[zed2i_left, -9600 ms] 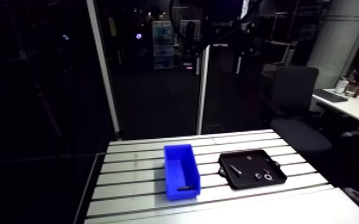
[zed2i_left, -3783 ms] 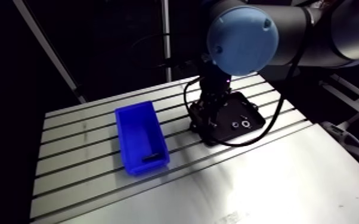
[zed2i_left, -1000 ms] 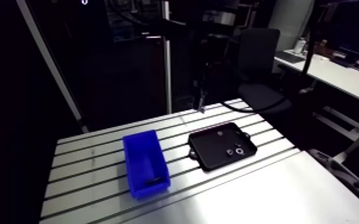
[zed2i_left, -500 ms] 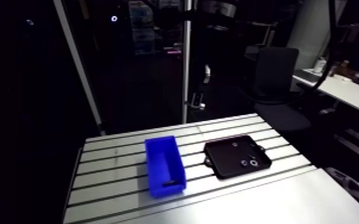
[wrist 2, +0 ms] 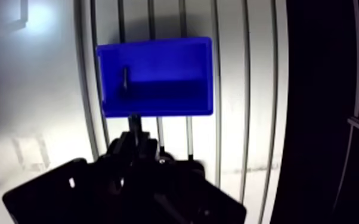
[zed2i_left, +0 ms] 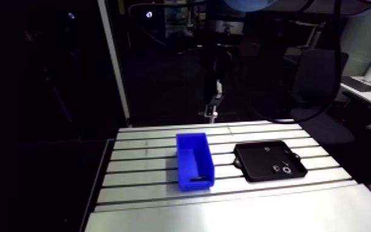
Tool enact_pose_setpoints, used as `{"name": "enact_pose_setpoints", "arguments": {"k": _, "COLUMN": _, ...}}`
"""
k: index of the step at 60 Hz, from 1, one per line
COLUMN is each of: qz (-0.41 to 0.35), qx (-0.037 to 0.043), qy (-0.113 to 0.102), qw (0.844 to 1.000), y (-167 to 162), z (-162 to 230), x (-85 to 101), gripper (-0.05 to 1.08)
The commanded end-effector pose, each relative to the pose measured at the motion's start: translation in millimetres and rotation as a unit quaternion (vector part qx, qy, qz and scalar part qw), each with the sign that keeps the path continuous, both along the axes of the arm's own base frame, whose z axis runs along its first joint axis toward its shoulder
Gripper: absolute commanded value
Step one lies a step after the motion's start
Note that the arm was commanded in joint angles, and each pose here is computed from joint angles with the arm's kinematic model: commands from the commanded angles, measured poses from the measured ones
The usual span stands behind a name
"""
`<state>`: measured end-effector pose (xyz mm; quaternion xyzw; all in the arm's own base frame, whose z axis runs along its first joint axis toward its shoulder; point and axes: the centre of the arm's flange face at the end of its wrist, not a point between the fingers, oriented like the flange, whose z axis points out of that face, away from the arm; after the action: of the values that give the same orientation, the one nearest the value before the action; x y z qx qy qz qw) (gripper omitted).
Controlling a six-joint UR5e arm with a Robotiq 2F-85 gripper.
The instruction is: Pick up the M10 bolt from the tray and put it into the blue bin.
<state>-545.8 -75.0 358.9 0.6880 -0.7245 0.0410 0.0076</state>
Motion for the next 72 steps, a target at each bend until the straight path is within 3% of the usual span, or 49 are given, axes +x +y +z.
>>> {"name": "enact_pose_setpoints", "arguments": {"k": 1, "qz": 0.001, "qx": 0.0010, "qy": -0.007, "qw": 1.000, "y": -16, "z": -20, "x": -4.3, "gripper": 1.02}}
{"name": "enact_pose_setpoints", "arguments": {"k": 10, "qz": 0.006, "qx": 0.0036, "qy": -0.019, "qw": 1.000, "y": -21, "z": -37, "x": -8.7, "gripper": 1.02}}
{"name": "enact_pose_setpoints", "arguments": {"k": 18, "qz": 0.009, "qx": 0.0196, "qy": -0.022, "qw": 1.000, "y": -25, "z": -55, "x": -14.0, "gripper": 1.02}}
{"name": "enact_pose_setpoints", "arguments": {"k": 20, "qz": 0.007, "qx": 0.0283, "qy": -0.025, "qw": 0.999, "y": -27, "z": -65, "x": -15.5, "gripper": 1.02}}
{"name": "enact_pose_setpoints", "arguments": {"k": 28, "qz": 0.013, "qx": 0.0424, "qy": -0.037, "qw": 0.998, "y": -34, "z": -85, "x": -17.1, "gripper": 1.02}}
{"name": "enact_pose_setpoints", "arguments": {"k": 38, "qz": 0.008, "qx": 0.0459, "qy": -0.038, "qw": 0.998, "y": -39, "z": -108, "x": -16.7, "gripper": 1.02}}
{"name": "enact_pose_setpoints", "arguments": {"k": 45, "qz": 0.010, "qx": 0.0542, "qy": -0.044, "qw": 0.998, "y": -39, "z": -122, "x": -15.8, "gripper": 1.02}}
{"name": "enact_pose_setpoints", "arguments": {"k": 60, "qz": 0.008, "qx": 0.0543, "qy": -0.060, "qw": 0.997, "y": -41, "z": -139, "x": -15.3, "gripper": 1.02}}
{"name": "enact_pose_setpoints", "arguments": {"k": 72, "qz": 0.003, "qx": 0.0558, "qy": -0.058, "qw": 0.997, "y": -42, "z": -145, "x": -16.4, "gripper": 1.02}}
